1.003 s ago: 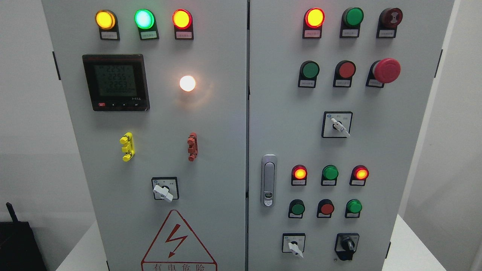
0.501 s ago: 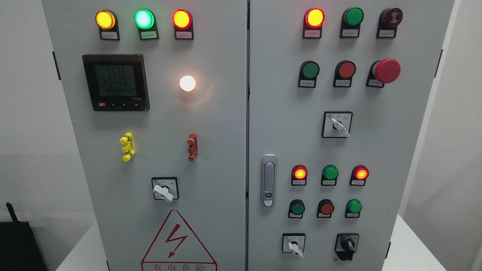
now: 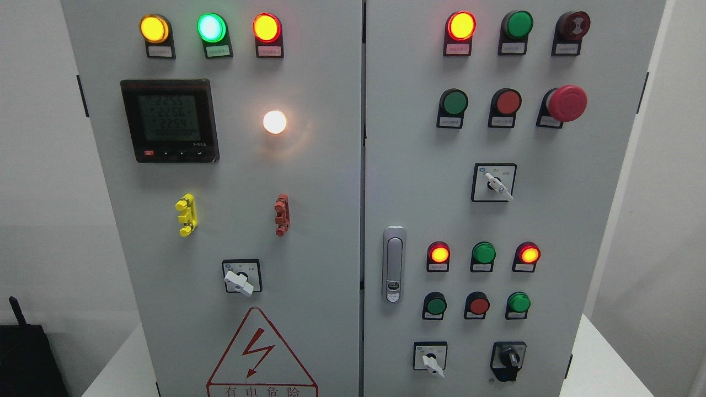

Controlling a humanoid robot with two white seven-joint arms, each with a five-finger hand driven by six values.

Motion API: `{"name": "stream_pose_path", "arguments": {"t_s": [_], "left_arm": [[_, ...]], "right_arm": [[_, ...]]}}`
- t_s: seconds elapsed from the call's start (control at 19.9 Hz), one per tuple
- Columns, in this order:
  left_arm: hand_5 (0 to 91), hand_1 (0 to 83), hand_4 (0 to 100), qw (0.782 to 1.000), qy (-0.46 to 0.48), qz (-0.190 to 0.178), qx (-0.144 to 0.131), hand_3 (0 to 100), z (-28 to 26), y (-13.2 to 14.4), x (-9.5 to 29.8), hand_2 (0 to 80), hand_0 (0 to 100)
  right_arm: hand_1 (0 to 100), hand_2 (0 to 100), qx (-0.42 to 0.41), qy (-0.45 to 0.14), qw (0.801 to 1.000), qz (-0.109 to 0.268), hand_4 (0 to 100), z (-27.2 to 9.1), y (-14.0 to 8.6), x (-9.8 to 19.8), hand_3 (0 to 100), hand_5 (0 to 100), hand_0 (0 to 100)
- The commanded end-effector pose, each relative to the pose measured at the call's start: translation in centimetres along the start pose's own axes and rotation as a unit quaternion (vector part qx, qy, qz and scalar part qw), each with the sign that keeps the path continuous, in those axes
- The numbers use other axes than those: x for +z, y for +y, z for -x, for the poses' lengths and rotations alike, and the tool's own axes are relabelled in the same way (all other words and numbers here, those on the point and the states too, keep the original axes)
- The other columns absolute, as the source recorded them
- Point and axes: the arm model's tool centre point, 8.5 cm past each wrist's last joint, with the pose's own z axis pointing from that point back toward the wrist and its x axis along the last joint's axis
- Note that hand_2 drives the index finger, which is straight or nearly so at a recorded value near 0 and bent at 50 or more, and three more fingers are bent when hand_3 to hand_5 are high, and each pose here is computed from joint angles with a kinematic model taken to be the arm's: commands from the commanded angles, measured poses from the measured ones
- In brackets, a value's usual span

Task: Trip black knob to open circuit

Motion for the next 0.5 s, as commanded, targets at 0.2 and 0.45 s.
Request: {"name": "stream_pose_path", "arguments": {"t_s": [0.2, 0.45], "left_arm": [[0.0, 38.9, 0, 1.0, -0.003, 0.001, 0.002, 0, -0.3, -0.1, 0.0, 0.0, 12], [0.0, 38.9, 0, 1.0, -0.001, 0.001, 0.002, 0, -0.2, -0.1, 0.0, 0.0, 12]], "right_arm": [[75, 0, 0.004, -0.091, 0.996, -0.004, 78, -3.6, 0.3, -0.7, 86, 75, 72], [83, 0, 0.007, -0.153, 0.988, -0.006, 83, -6.1, 0.4, -0.9, 91, 80, 88]]}}
